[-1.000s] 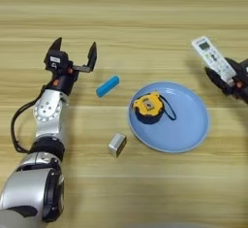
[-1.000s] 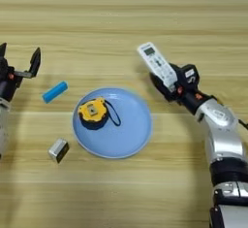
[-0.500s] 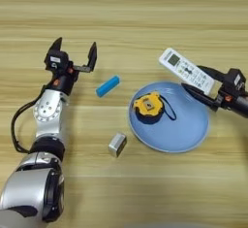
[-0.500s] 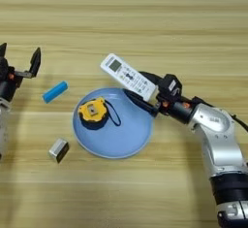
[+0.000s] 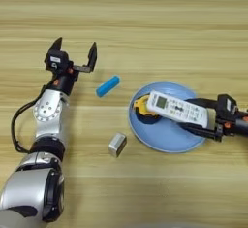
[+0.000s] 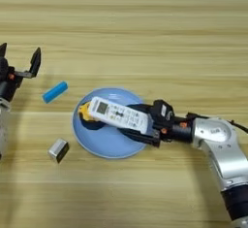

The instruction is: Move the objects on the table

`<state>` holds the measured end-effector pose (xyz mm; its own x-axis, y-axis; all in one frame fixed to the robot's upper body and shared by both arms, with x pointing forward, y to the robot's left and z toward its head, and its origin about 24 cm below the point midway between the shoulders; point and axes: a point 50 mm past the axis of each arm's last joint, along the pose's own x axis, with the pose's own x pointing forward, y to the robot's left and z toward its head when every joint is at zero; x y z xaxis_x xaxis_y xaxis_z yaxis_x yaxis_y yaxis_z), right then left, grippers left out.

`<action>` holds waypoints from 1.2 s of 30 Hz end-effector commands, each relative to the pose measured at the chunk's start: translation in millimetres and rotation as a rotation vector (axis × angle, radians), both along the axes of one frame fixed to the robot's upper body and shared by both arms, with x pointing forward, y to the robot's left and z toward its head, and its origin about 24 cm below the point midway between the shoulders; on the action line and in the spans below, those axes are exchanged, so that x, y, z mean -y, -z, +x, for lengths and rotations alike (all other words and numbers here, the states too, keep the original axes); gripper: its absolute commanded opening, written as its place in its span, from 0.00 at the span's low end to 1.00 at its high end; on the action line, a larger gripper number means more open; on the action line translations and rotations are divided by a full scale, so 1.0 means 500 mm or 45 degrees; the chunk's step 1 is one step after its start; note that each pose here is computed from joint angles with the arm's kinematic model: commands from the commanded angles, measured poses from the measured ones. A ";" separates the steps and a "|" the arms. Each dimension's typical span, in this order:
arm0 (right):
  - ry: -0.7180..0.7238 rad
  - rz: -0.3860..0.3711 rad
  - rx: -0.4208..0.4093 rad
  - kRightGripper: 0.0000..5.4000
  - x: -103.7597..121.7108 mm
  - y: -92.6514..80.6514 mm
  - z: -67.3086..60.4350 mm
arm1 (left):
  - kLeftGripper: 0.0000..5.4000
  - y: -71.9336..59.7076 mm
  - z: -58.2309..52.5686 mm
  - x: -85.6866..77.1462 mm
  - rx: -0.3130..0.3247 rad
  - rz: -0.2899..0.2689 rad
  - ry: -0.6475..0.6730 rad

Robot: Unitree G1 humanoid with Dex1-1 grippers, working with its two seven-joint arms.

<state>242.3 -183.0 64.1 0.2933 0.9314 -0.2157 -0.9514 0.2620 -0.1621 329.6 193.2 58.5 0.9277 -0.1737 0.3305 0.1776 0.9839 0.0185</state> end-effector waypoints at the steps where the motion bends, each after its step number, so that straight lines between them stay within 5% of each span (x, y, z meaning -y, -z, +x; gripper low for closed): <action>1: -0.063 -0.075 -0.025 0.54 0.002 0.002 -0.006 | 1.00 -0.006 0.005 0.005 0.013 0.004 0.017; 36: -0.150 -0.243 -0.098 0.54 0.015 0.030 -0.010 | 1.00 -0.005 0.006 0.009 0.008 0.000 0.020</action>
<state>236.8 -185.3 48.5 0.1664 0.9114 -0.3763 -0.9841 0.1296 -0.1213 329.6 191.8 57.8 0.9279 -0.1750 0.3291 0.1802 0.9835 0.0148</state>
